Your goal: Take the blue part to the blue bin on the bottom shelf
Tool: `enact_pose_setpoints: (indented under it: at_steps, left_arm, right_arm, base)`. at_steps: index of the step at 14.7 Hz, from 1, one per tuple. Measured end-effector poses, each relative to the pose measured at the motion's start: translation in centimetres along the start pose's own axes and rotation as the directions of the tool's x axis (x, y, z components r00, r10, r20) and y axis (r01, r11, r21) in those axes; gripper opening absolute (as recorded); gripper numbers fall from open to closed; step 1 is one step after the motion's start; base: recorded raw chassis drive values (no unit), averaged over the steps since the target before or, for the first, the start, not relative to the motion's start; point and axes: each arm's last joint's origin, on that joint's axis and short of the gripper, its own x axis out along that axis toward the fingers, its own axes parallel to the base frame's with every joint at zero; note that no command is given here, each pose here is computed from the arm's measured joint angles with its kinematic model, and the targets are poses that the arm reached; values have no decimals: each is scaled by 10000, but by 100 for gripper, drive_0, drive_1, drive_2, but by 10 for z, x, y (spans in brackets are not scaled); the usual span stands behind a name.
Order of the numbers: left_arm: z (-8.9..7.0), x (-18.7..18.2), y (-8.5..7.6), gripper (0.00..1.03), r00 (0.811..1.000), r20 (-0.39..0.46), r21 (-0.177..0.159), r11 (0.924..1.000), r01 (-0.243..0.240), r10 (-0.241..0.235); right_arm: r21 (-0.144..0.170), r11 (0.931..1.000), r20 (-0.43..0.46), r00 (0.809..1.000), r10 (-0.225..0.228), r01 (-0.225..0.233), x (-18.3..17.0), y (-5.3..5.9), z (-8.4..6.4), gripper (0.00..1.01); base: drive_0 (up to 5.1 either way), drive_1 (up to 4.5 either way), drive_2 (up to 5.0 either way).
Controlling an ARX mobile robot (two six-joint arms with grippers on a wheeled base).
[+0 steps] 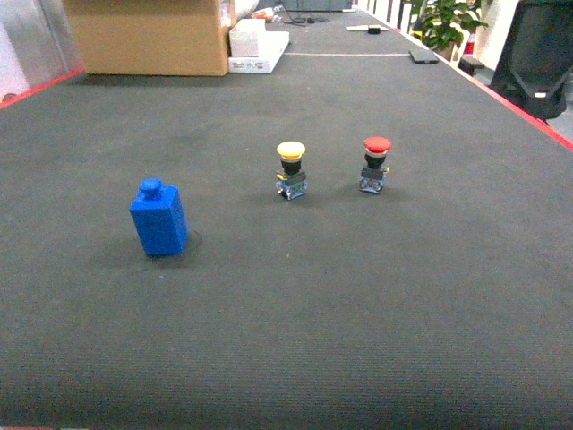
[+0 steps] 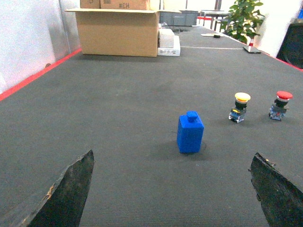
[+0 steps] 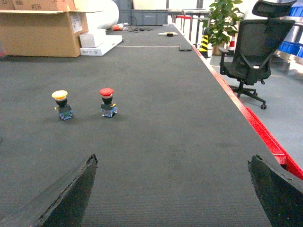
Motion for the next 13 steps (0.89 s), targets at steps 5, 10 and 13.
enact_pose_setpoints:
  at_steps: [5,10,13]
  left_arm:
    - [-10,29,-10,98,9635,-2431,-69,9931,-1175,1123]
    - [-15,128,-37,98,9608,-2681,-579,9967,577,-712]
    - [-46,174,-50,98,9416,-3262,-312,9965,769,-829]
  right_arm:
    - [0,10000,0,10000,0,0,0,0,0,98]
    - [0,10000,0,10000,0,0,0,0,0,98]
    - [0,10000,0,10000,0,0,0,0,0,98]
  base:
    - [0,0,0]
    - [0,0,0]
    - [0,0,0]
